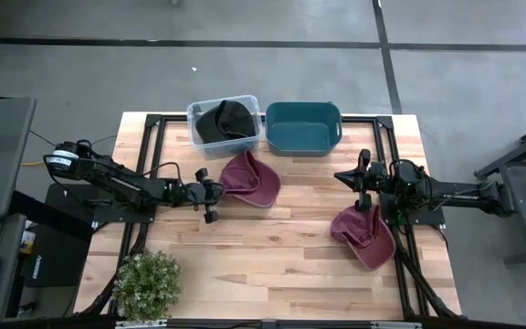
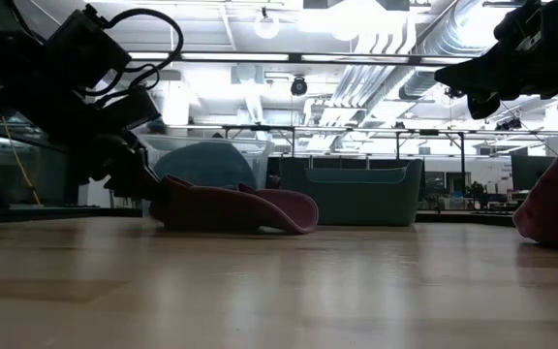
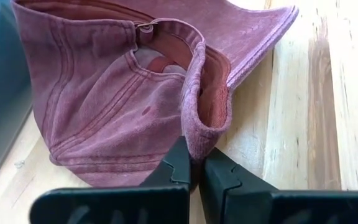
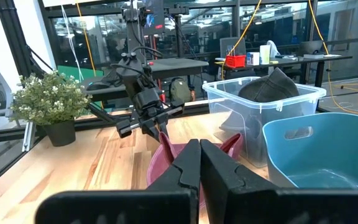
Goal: Pick & Place hat
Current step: Put the top red cap into the blue bin
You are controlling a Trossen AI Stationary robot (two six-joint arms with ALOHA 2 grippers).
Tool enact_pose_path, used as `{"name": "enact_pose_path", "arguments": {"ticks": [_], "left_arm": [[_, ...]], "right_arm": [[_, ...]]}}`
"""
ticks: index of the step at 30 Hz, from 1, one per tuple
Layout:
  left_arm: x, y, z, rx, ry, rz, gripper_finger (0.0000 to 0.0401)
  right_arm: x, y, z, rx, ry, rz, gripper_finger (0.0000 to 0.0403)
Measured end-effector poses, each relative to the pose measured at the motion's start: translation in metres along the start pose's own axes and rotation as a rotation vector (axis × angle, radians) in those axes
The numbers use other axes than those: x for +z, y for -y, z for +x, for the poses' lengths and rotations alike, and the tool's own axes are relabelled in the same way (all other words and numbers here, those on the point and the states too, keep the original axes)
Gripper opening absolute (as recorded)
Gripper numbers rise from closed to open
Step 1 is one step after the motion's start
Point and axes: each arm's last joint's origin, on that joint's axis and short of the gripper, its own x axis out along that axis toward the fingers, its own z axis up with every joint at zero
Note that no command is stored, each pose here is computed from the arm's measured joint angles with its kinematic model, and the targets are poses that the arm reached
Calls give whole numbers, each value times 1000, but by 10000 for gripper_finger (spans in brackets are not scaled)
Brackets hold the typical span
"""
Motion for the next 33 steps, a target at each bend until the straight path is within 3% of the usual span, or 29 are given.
{"name": "enact_pose_path", "arguments": {"ticks": [20,24,33], "left_arm": [[3,0,0,-2,17,-25,0],[12,2,1,-6,43,-21,0],[51,7,2,-17,88,33,0]], "right_arm": [[0,0,0,0,0,19,1],[0,0,0,1,0,80,1],[0,0,0,0,-1,81,1]]}}
